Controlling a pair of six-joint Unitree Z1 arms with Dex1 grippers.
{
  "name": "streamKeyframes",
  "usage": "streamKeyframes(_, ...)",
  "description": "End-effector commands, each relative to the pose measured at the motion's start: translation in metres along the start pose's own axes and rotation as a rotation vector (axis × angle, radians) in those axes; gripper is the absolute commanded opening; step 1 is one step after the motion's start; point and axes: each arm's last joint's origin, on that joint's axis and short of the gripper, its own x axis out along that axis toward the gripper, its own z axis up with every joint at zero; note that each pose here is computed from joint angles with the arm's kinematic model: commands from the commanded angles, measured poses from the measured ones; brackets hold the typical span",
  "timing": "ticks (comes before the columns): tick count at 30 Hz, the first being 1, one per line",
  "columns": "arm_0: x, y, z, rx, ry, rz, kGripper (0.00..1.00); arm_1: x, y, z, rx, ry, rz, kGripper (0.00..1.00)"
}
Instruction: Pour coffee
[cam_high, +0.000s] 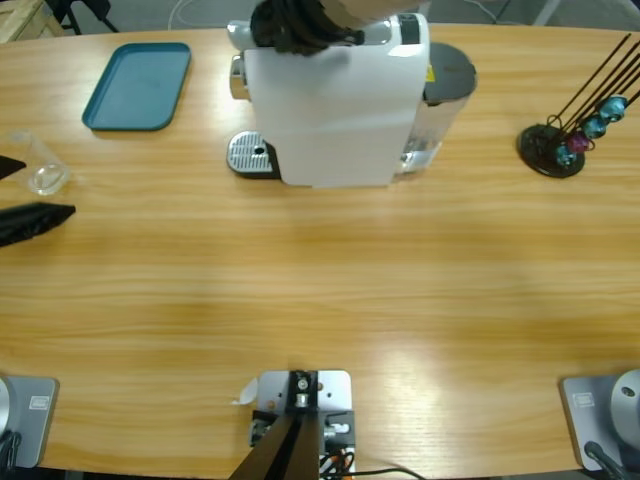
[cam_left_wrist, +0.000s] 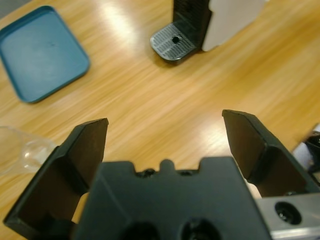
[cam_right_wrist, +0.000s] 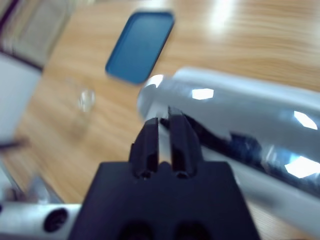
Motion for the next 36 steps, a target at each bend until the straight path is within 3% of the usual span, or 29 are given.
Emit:
streamKeyframes(1, -0.004, 0.019, -0.010, -0.105, 0.005, 0.280, 1.000, -0.095, 0.002, 0.002, -0.200, 0.009, 0.069, 1.000)
streamKeyframes(3, -0.010, 0.026, -0.011, -0.153, 0.002, 0.380, 1.000, -0.111, 0.000, 0.001, -0.198, 0.011, 0.070, 1.000)
streamKeyframes(11, 0.006, 0.056, -0.018, -0.386, 0.107, 0.627, 1.000, -0.150, -0.018, -0.022, -0.178, 0.082, 0.078, 1.000)
streamKeyframes(13, 0.020, 0.066, -0.023, -0.420, 0.097, 0.667, 1.000, -0.152, -0.020, -0.026, -0.176, 0.095, 0.071, 1.000)
streamKeyframes(19, 0.037, 0.071, -0.035, -0.344, 0.010, 0.680, 1.000, -0.141, -0.027, -0.039, -0.160, 0.135, 0.056, 1.000)
streamKeyframes(23, 0.045, 0.071, -0.050, -0.283, 0.000, 0.676, 0.978, -0.139, -0.026, -0.038, -0.155, 0.139, 0.063, 1.000)
streamKeyframes(29, 0.076, 0.087, -0.056, -0.316, 0.115, 0.701, 0.999, -0.124, -0.022, -0.035, -0.157, 0.190, 0.039, 1.000)
streamKeyframes(36, 0.109, 0.100, -0.058, -0.319, 0.120, 0.715, 1.000, -0.120, -0.021, -0.036, -0.139, 0.273, 0.001, 1.000)
